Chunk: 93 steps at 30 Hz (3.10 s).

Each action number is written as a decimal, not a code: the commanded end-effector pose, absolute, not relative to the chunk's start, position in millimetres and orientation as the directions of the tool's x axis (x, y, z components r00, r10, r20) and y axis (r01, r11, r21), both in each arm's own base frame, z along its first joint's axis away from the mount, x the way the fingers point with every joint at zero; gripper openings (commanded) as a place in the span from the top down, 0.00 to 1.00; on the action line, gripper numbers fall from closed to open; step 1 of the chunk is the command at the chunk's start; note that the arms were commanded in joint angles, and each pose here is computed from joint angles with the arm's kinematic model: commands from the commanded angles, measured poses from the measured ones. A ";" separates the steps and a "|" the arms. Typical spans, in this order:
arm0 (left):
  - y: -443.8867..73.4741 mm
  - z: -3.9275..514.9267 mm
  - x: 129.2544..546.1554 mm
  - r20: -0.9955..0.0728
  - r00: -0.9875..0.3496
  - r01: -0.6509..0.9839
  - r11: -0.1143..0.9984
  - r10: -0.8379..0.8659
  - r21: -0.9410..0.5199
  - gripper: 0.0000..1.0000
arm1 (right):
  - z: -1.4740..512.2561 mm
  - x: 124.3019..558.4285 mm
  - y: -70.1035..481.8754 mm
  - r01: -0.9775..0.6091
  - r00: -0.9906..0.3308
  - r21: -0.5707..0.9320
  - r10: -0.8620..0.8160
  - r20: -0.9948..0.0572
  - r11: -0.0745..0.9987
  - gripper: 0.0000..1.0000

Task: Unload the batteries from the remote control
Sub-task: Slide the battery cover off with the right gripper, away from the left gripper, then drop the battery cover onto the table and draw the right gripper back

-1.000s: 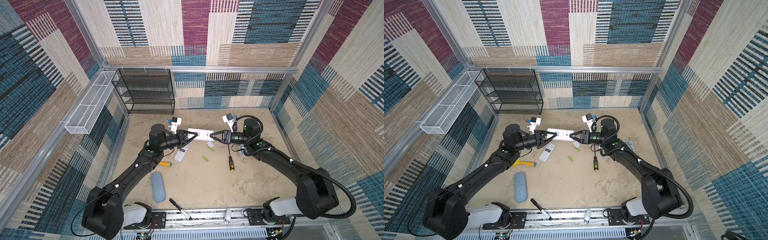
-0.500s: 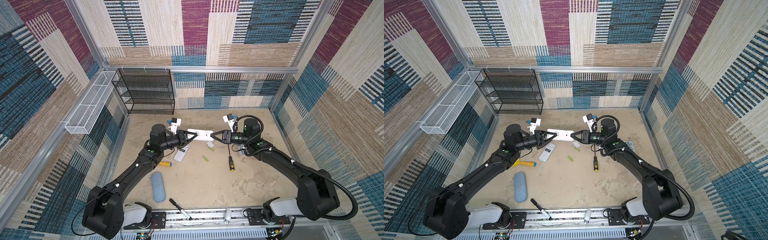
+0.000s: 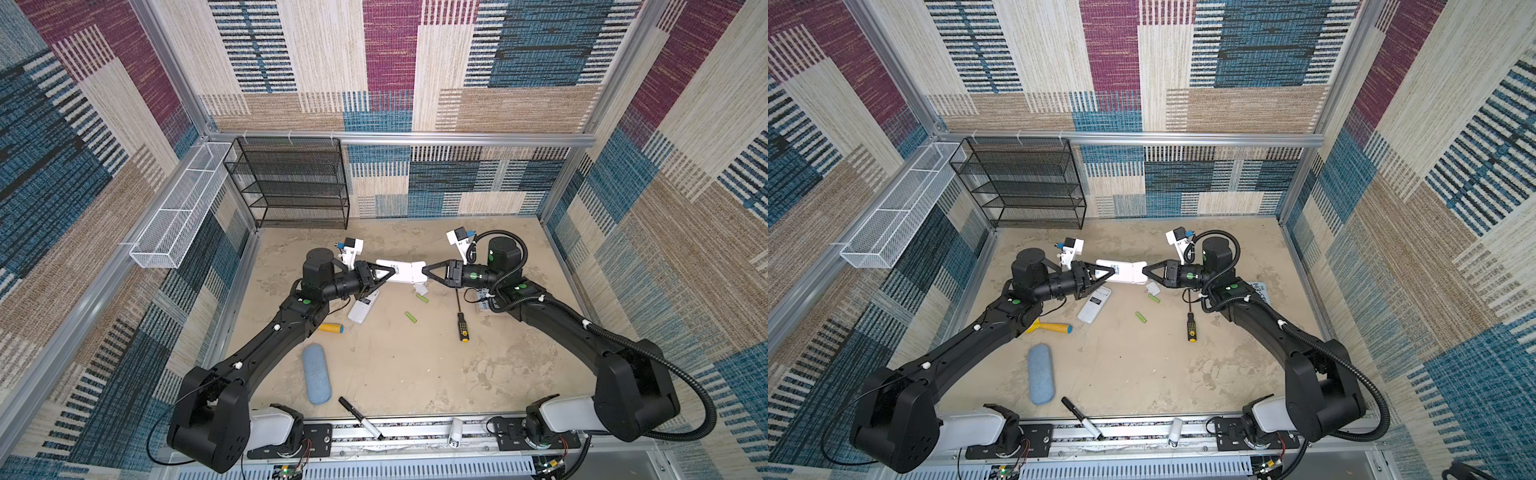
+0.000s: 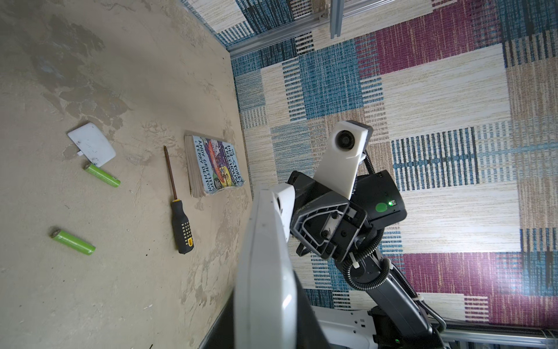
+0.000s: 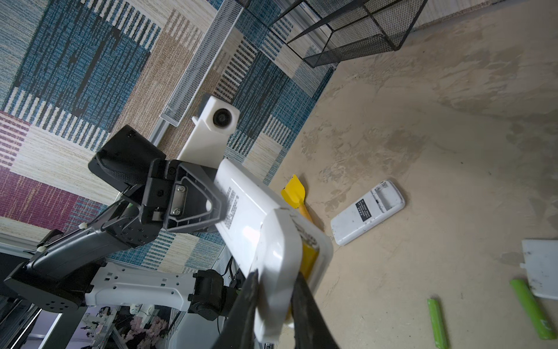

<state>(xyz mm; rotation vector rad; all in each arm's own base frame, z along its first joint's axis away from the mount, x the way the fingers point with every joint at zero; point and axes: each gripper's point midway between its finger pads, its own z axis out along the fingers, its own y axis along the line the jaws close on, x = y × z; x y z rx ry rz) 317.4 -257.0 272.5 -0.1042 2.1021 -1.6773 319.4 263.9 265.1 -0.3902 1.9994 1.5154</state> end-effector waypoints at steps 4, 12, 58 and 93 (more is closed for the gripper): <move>-259.6 283.3 316.3 -0.336 -0.888 0.272 0.232 -0.314 -0.934 1.00 | 273.5 311.4 273.1 -0.591 -0.776 0.771 0.091 -0.624 0.238 0.77; -259.4 280.7 315.3 -0.334 -0.889 0.269 0.233 -0.312 -0.935 1.00 | 274.4 313.2 278.9 -0.593 -0.779 0.774 0.084 -0.621 0.222 0.77; -232.0 227.4 318.0 -0.332 -0.891 0.179 0.430 -0.311 -0.885 1.00 | 215.0 309.8 241.8 -0.502 -0.794 0.762 0.132 -0.594 0.410 0.92; -214.3 200.0 303.6 -0.327 -0.893 0.118 0.541 -0.310 -0.833 1.00 | 40.4 323.1 217.3 -0.274 -0.895 0.688 0.082 -0.437 0.672 0.84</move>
